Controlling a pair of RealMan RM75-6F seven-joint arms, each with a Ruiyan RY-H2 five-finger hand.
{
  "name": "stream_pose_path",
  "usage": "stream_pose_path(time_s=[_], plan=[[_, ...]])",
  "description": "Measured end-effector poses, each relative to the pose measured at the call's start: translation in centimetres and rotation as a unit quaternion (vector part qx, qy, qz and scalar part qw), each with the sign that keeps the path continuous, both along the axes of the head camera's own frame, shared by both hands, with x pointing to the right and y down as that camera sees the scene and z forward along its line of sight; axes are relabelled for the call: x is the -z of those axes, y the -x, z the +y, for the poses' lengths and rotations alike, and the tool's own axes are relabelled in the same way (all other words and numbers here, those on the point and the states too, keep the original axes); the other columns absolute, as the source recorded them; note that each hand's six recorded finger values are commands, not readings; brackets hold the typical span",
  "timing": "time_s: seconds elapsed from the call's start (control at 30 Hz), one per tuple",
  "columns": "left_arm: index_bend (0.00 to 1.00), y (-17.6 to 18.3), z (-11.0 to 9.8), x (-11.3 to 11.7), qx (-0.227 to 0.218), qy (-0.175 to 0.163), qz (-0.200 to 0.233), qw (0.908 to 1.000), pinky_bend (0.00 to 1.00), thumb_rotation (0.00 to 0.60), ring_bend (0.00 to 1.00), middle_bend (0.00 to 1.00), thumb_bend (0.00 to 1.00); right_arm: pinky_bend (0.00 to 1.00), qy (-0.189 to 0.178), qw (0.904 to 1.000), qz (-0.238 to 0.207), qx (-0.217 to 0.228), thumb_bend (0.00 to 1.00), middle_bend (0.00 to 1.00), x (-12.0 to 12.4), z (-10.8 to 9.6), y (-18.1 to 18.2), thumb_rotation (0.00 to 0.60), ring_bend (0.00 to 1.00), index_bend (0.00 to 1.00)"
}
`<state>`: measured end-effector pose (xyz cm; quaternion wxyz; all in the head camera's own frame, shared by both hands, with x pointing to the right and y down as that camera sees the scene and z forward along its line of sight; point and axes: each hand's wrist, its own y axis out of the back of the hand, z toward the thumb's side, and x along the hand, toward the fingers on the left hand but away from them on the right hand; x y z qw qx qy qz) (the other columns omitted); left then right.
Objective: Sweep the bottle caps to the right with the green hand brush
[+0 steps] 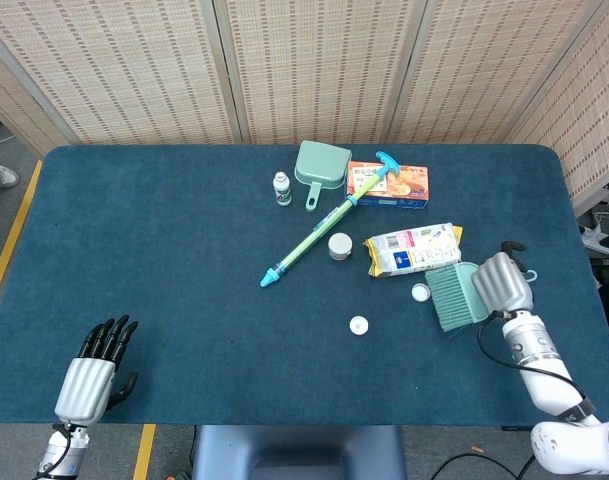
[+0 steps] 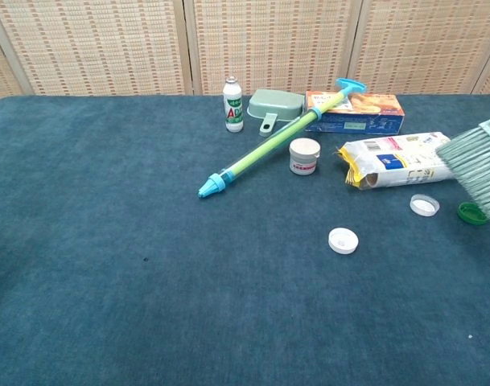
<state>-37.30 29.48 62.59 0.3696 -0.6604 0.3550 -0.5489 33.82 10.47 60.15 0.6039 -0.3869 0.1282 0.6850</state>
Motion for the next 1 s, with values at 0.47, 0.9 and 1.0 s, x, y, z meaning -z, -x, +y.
stream_pose_path(time_s=[0.47, 0.9, 1.0], plan=[[0.00, 0.0, 0.0, 0.0, 0.000, 0.000, 0.000, 1.0000, 0.10, 0.600, 0.00, 0.00, 0.36, 0.35, 0.020, 0.9894, -0.070, 0.126, 0.40, 0.87, -2.0, 2.5, 13.3, 0.600, 0.55, 1.00], [0.00, 0.0, 0.0, 0.0, 0.000, 0.000, 0.000, 1.0000, 0.10, 0.600, 0.00, 0.00, 0.36, 0.35, 0.014, 0.9865, -0.018, 0.162, 0.40, 0.87, -4.5, 3.1, 19.2, 0.600, 0.55, 1.00], [0.00, 0.0, 0.0, 0.0, 0.000, 0.000, 0.000, 1.0000, 0.10, 0.600, 0.00, 0.00, 0.36, 0.35, 0.016, 0.9860, -0.004, 0.166, 0.40, 0.87, -5.2, 3.2, 19.4, 0.600, 0.55, 1.00]])
